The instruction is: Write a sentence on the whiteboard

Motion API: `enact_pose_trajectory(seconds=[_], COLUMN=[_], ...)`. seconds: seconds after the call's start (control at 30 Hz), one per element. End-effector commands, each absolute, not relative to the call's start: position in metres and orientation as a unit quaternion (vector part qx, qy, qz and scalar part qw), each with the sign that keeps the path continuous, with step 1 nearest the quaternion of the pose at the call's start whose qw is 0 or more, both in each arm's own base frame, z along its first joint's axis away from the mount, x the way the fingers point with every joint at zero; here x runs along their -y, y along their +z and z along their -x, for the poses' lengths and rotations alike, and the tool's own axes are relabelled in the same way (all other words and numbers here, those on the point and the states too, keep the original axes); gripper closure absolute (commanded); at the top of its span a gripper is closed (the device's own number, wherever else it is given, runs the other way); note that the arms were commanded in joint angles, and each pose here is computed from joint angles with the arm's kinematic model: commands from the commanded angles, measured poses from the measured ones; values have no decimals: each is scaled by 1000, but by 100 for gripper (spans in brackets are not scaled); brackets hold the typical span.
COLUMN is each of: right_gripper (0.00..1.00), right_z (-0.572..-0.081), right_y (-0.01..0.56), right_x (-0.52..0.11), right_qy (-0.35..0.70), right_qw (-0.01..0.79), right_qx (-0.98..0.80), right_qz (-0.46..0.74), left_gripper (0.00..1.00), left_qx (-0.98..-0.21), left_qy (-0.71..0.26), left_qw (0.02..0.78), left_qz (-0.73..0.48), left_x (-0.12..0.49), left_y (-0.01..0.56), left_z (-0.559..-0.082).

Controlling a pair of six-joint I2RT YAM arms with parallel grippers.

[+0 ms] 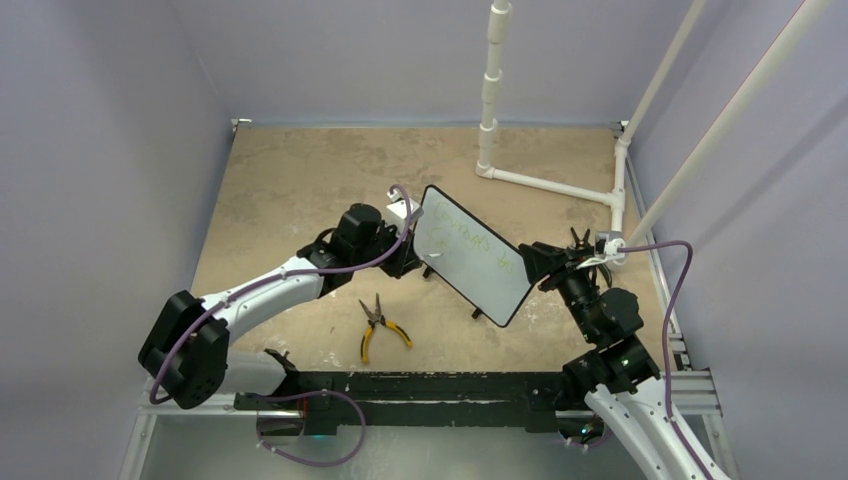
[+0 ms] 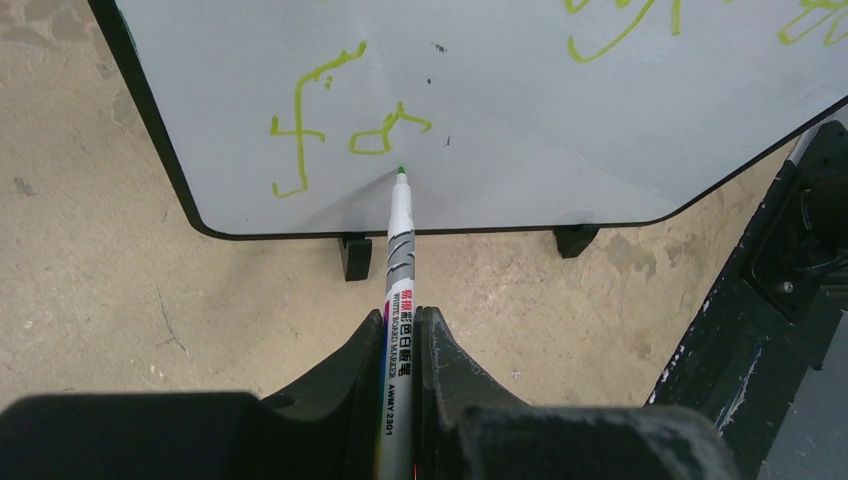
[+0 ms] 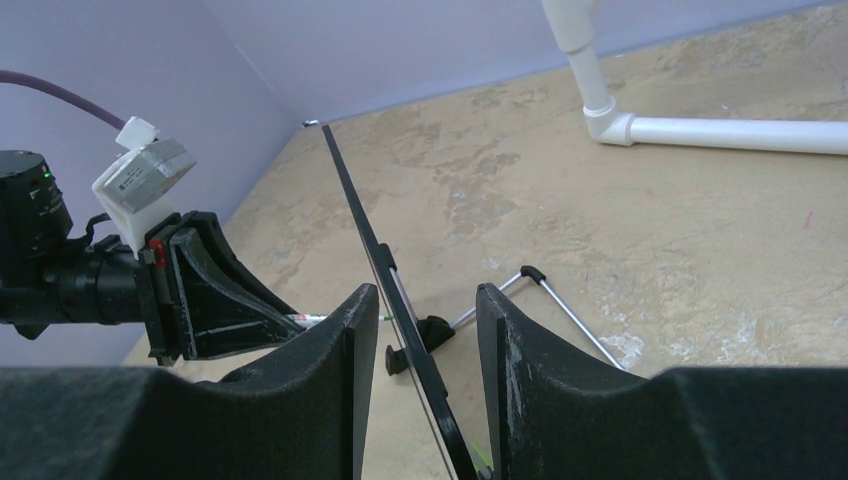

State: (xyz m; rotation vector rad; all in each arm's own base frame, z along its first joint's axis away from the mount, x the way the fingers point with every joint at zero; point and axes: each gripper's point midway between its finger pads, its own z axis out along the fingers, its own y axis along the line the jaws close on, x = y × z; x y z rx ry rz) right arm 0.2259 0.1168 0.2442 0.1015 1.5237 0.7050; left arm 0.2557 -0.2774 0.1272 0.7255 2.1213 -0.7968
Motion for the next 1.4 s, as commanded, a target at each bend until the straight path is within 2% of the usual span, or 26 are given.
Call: enact_pose_trajectory(seconds=[0.0,0.67,1.37], right_gripper=[56,56,56], right_z=[-224,-224,-224], right_y=[257,256,256], right_x=[-115,-115,-115], right_qy=[315,315,315], right_qw=[682,681,681], right_qx=[-659,-659,-659], right_qz=[-46,-45,-45], left_gripper=[100,100,100], left_qx=[-791,-772,-779], left_qy=[-334,-359,-353], left_qw=[424,429,409], left_qz=[-288,-302,-318], left_x=[288,295,297], left_y=[163,175,164], left_z=[-263,-257,-252])
